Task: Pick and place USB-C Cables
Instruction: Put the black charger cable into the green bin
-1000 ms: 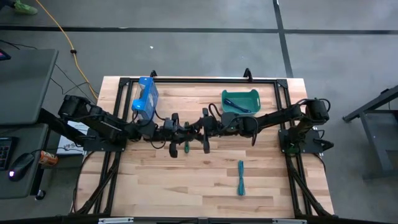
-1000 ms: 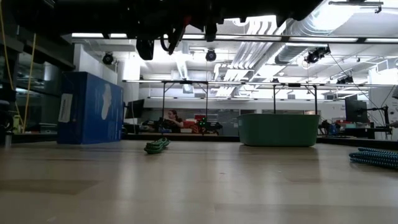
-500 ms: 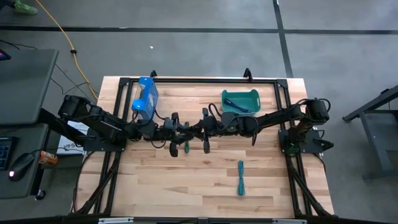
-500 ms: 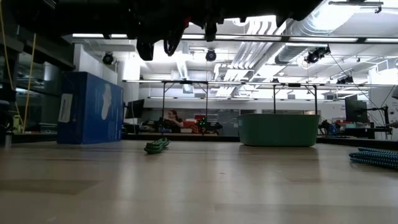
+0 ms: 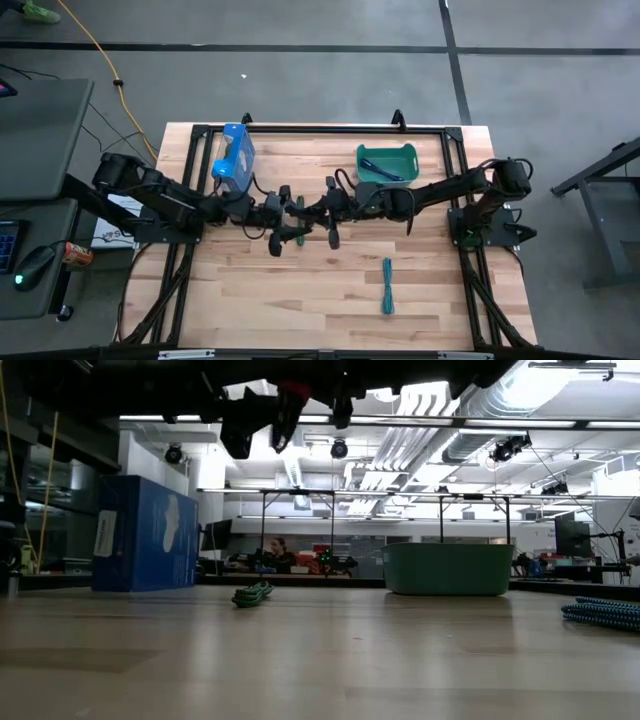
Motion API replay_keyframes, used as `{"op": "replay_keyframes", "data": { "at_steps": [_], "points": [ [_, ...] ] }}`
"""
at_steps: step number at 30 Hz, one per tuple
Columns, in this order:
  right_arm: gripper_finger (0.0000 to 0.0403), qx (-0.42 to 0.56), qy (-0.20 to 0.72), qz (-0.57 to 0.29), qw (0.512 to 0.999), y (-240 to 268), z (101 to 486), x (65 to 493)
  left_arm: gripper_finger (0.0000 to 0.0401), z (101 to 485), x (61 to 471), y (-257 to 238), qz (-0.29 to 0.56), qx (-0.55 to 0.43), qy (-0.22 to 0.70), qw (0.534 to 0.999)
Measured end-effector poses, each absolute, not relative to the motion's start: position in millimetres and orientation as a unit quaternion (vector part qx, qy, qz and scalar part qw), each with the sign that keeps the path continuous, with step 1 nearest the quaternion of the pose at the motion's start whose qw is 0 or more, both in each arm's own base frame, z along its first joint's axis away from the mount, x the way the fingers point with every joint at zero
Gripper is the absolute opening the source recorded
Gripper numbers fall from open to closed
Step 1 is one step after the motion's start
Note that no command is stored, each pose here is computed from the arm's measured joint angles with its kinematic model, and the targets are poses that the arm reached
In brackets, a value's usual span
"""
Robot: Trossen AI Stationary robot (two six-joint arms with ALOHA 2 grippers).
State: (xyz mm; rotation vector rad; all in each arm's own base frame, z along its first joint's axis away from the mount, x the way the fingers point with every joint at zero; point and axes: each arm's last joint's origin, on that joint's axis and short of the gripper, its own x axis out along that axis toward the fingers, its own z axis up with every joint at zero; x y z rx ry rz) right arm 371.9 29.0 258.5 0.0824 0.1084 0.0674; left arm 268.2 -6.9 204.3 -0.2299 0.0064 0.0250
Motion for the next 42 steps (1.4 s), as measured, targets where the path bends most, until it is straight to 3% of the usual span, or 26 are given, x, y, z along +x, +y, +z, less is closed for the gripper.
{"op": "replay_keyframes", "data": {
  "at_steps": [10, 18, 30, 42],
  "points": [
    [0.0023, 0.022, 0.118, 0.013, 0.993, 34.7, 278.5, 345.0, 0.0219, 221.9, 230.7, 11.5, 0.087, -0.103, 0.097, 0.986],
    [0.0016, 0.008, 0.134, -0.032, 0.99, 28.2, 268.2, 308.3, 0.0219, 214.7, 181.0, 13.3, 0.188, -0.088, 0.06, 0.976],
    [0.0017, 0.05, -0.046, -0.08, 0.994, 7.9, 254.2, 209.2, 0.022, 224.8, 148.1, 9.5, 0.128, -0.06, -0.016, 0.99],
    [0.0018, 0.054, -0.051, -0.06, 0.995, 13.3, 250.3, 199.2, 0.022, 223.9, 148.8, 9.5, 0.126, -0.063, -0.013, 0.99]
  ]
}}
